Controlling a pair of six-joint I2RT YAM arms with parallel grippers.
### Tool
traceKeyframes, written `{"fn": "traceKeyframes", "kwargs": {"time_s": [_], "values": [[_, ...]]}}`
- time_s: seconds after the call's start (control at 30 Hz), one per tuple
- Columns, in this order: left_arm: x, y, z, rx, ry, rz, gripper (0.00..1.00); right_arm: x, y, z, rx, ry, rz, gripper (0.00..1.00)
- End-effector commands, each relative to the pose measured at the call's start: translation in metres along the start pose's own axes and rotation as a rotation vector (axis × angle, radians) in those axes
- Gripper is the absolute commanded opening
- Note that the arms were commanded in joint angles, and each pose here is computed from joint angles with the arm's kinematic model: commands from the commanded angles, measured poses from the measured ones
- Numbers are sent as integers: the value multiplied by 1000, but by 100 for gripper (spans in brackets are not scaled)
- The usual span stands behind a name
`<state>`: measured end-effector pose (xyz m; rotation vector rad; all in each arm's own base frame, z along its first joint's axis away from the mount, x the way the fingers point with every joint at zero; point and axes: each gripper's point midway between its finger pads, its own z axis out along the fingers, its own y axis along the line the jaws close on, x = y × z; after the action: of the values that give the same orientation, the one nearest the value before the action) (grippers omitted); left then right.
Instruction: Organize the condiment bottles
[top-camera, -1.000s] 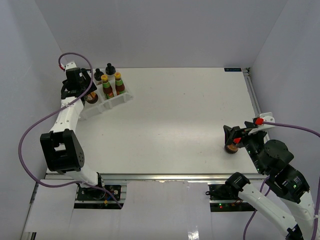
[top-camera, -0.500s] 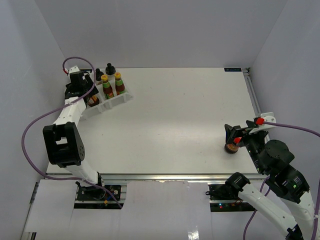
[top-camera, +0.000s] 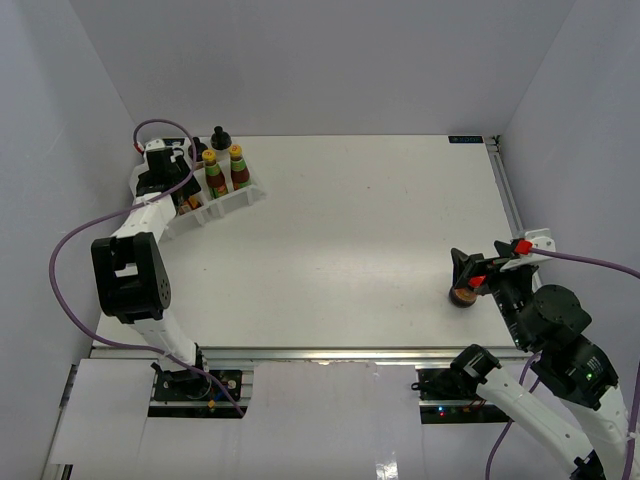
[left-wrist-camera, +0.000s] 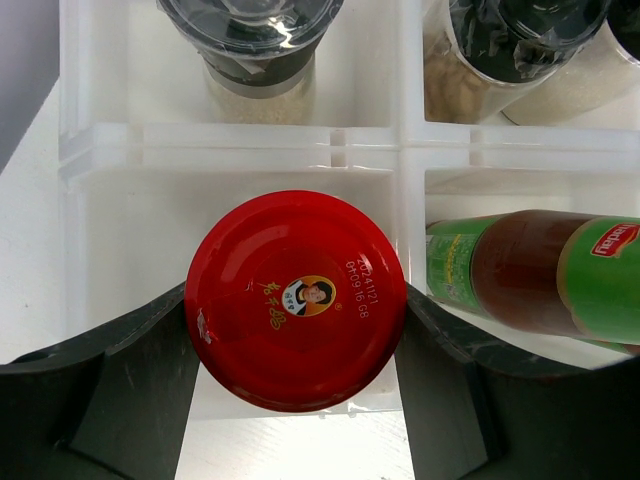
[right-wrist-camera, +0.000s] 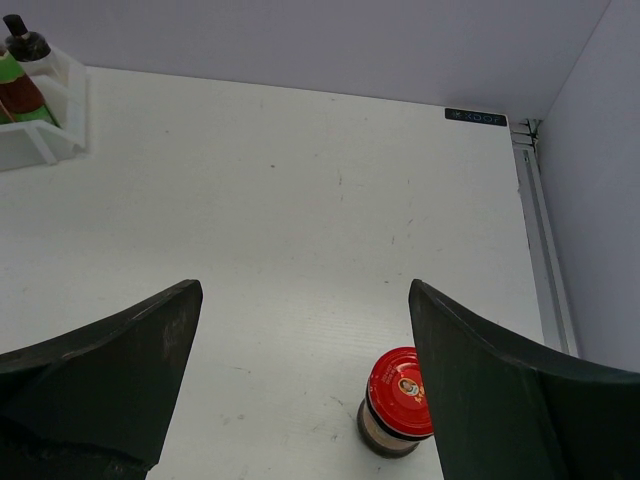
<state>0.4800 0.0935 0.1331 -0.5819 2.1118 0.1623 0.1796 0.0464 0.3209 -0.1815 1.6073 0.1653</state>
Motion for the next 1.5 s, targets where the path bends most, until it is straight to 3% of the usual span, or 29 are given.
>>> {"fn": "traceKeyframes", "kwargs": {"time_s": [0.0,0.3,0.57,0.73,0.83,0.93,1.2,1.47], "values": [[-48,-9,-12,31,-142,-38,59,-14,-6,-3,23,-63,21,90],[-60,-6,-27,15,-135,-37,97,-15,-4,-3,12,-51,14,90],[-98,-11,-84,79,-212,-47,98,-12,3,-2,-10,0,40,90],[-106,-47,-148,338,-212,-78,98,16,10,8,18,156,55,90],[-83,-74,-178,522,-159,-80,98,47,10,20,98,319,33,90],[-33,-102,-192,613,-44,-18,98,77,1,28,234,471,-22,90],[90,-177,-260,900,183,202,98,122,7,35,317,597,107,90],[151,-169,-287,986,270,292,98,118,-22,17,489,587,211,90]]}}
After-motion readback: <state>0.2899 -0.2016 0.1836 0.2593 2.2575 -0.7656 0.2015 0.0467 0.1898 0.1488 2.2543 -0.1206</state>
